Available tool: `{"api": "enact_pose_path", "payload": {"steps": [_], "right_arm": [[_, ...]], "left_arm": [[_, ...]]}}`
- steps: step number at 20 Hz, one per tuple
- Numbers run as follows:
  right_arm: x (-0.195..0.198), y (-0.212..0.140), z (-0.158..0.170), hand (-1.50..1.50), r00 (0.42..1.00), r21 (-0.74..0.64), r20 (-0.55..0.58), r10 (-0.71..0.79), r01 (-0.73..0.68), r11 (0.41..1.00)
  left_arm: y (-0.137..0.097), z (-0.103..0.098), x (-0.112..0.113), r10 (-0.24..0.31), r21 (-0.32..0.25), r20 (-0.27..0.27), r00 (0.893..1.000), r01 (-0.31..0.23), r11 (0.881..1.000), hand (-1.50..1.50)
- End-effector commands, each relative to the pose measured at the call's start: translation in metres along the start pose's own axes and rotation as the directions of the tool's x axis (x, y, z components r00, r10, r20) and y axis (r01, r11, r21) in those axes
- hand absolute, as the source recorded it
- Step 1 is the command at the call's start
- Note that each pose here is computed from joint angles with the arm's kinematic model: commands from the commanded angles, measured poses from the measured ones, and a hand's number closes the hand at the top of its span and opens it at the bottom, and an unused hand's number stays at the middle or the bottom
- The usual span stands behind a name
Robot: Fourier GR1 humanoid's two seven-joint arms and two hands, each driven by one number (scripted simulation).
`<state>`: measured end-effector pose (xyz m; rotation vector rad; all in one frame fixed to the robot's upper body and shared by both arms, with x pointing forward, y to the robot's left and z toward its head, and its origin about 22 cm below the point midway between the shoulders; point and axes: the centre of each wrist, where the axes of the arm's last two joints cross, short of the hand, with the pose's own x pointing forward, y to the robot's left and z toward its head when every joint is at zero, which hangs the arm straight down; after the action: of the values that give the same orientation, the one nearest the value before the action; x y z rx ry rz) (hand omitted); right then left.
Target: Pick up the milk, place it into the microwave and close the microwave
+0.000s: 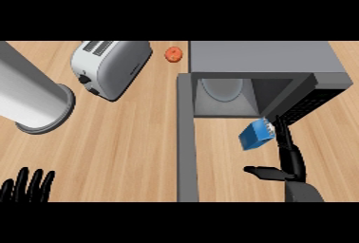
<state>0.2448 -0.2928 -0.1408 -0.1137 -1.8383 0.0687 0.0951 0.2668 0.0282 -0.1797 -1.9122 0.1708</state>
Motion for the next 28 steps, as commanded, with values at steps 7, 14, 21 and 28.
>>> {"api": "enact_pose_path", "payload": {"steps": [7, 14, 21, 28], "right_arm": [[0.001, 0.015, -0.029, -1.50, 0.997, 0.021, -0.047, -0.055, 0.056, 0.998], [0.000, 0.026, -0.047, 1.50, 0.999, -0.066, -0.006, 0.044, -0.044, 0.997], [0.004, 0.008, -0.062, 1.50, 0.985, -0.118, -0.003, 0.175, -0.174, 0.978], [-0.004, 0.039, -0.051, 1.50, 0.984, -0.221, 0.007, 0.179, -0.173, 0.960]], "left_arm": [[0.003, -0.003, 0.010, -0.009, -0.006, 0.000, 1.000, 0.009, 1.000, -1.50], [0.021, 0.000, -0.013, 0.006, -0.016, 0.009, 1.000, -0.005, 1.000, -1.50], [0.011, 0.023, 0.000, 0.035, -0.016, -0.004, 0.999, -0.035, 0.999, -1.50], [-0.004, 0.000, -0.009, 0.021, -0.020, 0.004, 1.000, -0.020, 1.000, -1.50]]}}
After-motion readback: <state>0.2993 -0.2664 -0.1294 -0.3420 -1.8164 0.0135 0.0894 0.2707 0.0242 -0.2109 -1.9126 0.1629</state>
